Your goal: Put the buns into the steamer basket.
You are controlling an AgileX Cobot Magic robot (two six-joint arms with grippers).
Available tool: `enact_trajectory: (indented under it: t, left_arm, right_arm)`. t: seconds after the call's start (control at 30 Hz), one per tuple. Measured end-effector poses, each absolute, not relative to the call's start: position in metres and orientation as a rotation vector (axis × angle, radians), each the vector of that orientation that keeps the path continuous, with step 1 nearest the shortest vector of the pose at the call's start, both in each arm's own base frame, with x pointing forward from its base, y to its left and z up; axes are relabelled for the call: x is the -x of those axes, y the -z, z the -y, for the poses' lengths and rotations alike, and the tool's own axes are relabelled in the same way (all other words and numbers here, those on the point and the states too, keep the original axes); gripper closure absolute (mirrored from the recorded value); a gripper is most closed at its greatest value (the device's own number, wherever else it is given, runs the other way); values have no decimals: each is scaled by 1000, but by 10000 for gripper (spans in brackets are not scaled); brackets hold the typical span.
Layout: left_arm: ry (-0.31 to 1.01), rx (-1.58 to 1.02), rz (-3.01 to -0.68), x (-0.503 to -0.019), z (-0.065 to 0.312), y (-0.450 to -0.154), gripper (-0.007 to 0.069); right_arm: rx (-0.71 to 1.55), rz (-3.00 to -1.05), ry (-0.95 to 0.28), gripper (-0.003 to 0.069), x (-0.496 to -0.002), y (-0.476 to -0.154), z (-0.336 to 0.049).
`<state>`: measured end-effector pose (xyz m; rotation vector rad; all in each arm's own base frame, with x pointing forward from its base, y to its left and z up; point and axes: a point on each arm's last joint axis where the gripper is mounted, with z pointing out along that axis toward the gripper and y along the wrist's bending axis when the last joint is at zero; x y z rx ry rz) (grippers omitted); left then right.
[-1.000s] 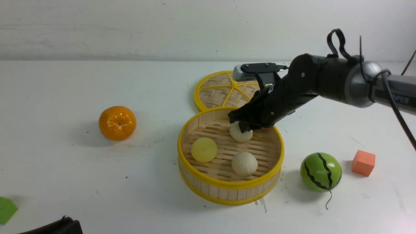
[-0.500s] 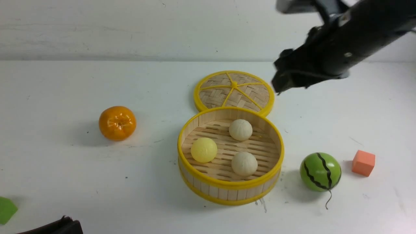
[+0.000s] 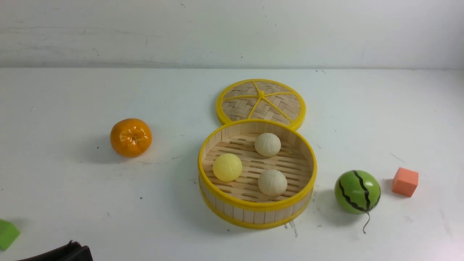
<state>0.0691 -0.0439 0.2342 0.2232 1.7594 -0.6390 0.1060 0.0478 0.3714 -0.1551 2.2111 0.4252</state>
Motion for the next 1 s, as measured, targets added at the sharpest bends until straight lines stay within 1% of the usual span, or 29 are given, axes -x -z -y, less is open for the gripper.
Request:
enact_trajectory:
  t: [0.03, 0.1, 0.23, 0.3, 0.4, 0.53, 0.63, 0.7, 0.8, 0.87, 0.9, 0.93, 1.0]
  left_arm:
    - [639, -223, -1759, -69, 44, -234, 504]
    - [639, -223, -1759, -69, 44, -234, 502]
    - [639, -223, -1759, -69, 44, -234, 497]
    - [639, -223, -1759, -69, 44, -234, 496]
    - [639, -223, -1759, -69, 44, -234, 494]
    - [639, -223, -1759, -69, 44, -234, 492]
    - [639, -223, -1759, -69, 44, -234, 492]
    - [639, -223, -1759, -69, 44, -234, 492]
    - [639, -223, -1759, -69, 44, -234, 492]
    - [639, -223, -1759, -69, 44, -234, 492]
    - [639, -223, -1759, -69, 44, -234, 492]
    - [639, -223, -1759, -69, 44, -234, 492]
    - [639, -223, -1759, -69, 44, -234, 491]
  right_arm:
    - [148, -2203, -420, 671, -96, -362, -43]
    - [143, -2204, -417, 664, -92, -353, -41]
    - [146, -2235, -388, 618, -82, -324, -36]
    - [148, -2246, -381, 604, -80, -317, -35]
    - [160, -2268, -335, 594, -79, -309, -32]
    - [165, -2256, -314, 596, -79, -307, -31]
    - [52, -2141, -291, 641, -79, -299, -22]
    - [-74, -2059, -260, 675, -76, -285, -13]
    - [-152, -2002, -186, 680, -68, -251, -5]
    - [-148, -1988, -157, 679, -65, -240, -3]
    - [-129, -1967, -120, 679, -59, -216, -2]
    - [-126, -1968, -118, 679, -58, -213, -2]
    - [-109, -1939, -100, 679, -52, -184, -1]
